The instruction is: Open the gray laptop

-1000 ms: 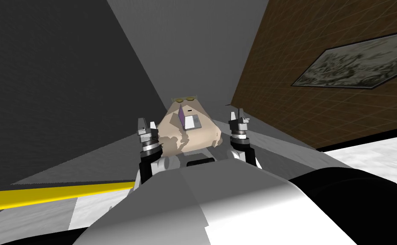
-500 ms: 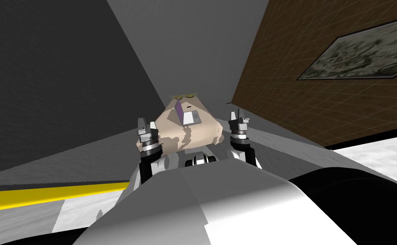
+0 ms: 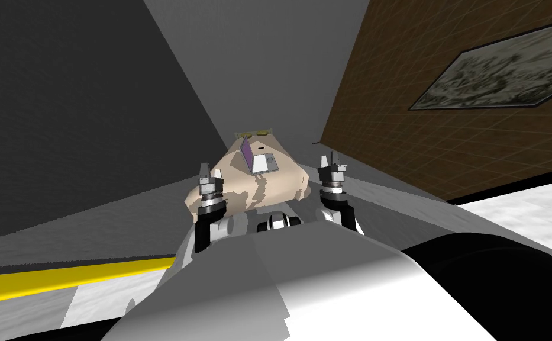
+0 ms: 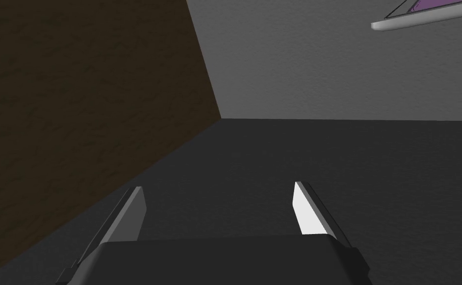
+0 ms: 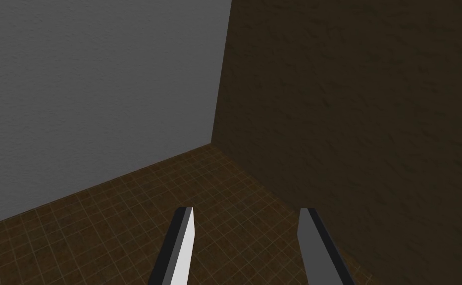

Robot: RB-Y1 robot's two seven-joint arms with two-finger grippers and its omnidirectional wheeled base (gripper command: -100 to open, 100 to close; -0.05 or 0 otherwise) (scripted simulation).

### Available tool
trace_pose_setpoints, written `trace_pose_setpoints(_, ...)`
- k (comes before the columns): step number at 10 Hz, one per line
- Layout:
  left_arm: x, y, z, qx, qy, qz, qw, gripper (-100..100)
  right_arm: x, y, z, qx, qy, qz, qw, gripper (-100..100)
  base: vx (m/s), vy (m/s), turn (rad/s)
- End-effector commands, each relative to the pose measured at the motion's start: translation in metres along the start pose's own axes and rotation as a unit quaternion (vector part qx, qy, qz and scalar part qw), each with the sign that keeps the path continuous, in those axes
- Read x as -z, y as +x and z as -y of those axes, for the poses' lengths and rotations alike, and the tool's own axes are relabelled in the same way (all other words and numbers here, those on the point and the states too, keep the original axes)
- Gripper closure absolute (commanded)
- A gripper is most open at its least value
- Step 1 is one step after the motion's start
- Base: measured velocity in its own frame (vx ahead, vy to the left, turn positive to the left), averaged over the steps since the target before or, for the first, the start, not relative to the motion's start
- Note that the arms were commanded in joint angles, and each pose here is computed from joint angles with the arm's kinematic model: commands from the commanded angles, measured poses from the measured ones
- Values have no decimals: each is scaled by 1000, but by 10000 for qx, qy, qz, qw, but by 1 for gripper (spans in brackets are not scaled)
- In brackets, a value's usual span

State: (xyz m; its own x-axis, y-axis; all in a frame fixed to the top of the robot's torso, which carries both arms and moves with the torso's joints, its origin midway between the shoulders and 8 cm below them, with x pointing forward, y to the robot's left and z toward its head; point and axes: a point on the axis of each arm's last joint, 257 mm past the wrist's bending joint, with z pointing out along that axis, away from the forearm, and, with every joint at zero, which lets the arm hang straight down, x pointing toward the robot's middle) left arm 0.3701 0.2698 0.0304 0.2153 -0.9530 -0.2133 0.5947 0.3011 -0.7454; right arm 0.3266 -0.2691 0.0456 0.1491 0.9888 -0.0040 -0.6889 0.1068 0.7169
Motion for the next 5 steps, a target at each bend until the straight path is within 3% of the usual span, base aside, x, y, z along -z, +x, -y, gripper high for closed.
trace_pose_setpoints(1, -5, 7, -17, 18, -190, -245, 9995, -100, 0, 0, 0, 0, 0, 0, 10000, 0, 6, -14, -56)
trace_pose_setpoints(5, -15, 17, -49, 35, -567, -604, 9966, -100, 0, 0, 0, 0, 0, 0, 10000, 0, 8, -17, -65)
